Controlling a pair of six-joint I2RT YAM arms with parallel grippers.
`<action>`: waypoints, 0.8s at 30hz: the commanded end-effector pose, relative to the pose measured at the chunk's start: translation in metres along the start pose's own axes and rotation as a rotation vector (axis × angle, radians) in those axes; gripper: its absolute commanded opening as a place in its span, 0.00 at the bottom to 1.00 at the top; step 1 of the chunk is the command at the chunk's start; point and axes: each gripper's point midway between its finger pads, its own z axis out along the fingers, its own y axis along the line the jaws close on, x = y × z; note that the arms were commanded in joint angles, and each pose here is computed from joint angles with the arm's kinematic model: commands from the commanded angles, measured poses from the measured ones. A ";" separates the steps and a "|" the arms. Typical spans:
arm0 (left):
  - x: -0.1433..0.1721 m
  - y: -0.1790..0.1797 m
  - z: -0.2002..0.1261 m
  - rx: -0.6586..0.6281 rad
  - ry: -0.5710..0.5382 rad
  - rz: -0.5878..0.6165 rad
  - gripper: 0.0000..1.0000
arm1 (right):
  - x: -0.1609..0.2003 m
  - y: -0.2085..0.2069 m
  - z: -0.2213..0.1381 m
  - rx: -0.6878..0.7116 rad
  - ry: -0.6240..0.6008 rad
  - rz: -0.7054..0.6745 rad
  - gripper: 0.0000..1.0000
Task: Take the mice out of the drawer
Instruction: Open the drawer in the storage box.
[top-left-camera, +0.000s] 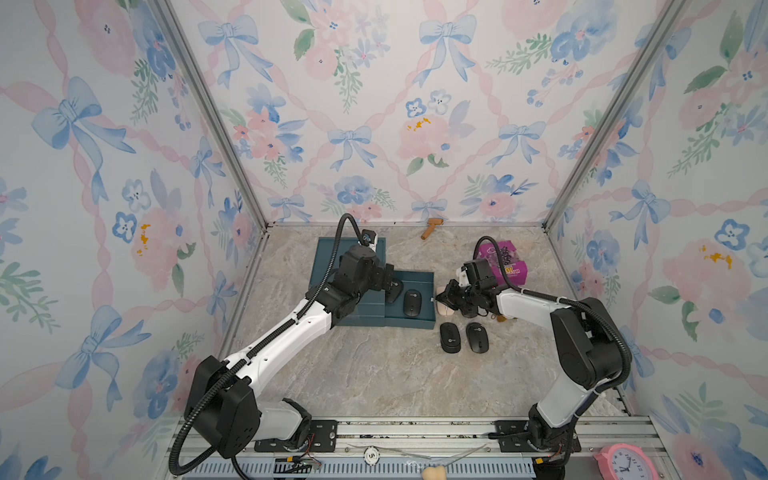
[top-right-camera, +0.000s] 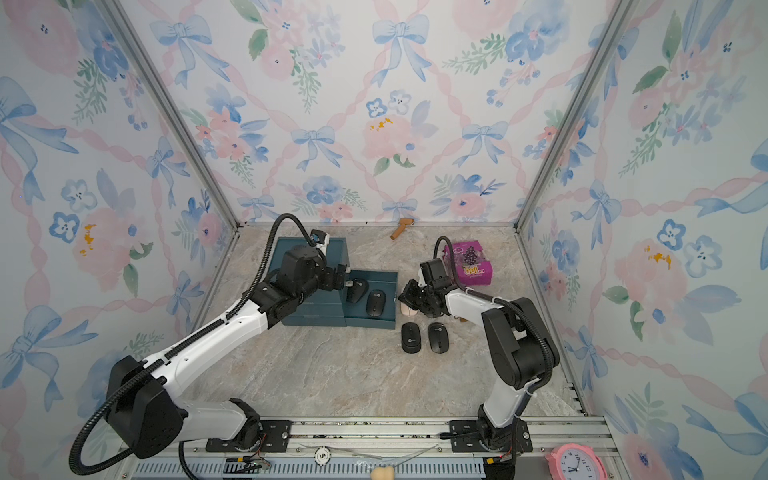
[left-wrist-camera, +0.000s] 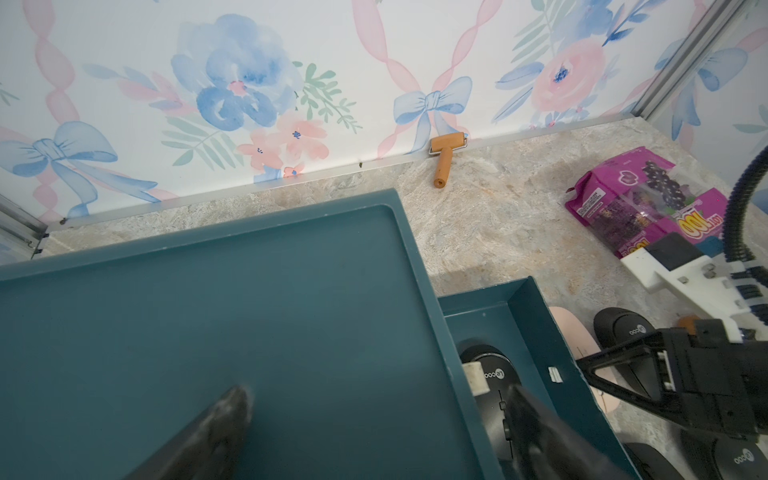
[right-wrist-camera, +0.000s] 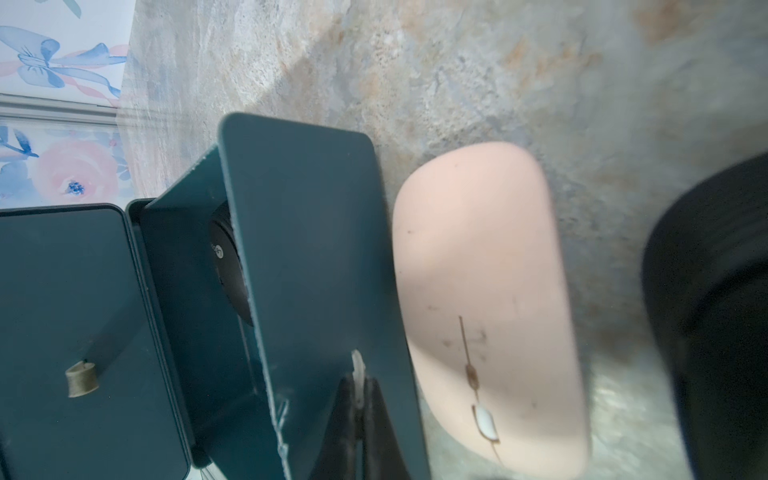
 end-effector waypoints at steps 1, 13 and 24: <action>0.001 0.005 -0.001 -0.017 0.014 -0.018 0.98 | -0.011 0.005 -0.012 -0.003 -0.039 -0.016 0.04; -0.001 0.006 -0.001 -0.019 0.009 -0.020 0.98 | -0.015 0.003 -0.016 0.023 -0.055 -0.024 0.08; -0.006 0.005 -0.002 -0.016 -0.001 -0.015 0.98 | -0.027 0.024 -0.032 0.012 -0.078 -0.061 0.45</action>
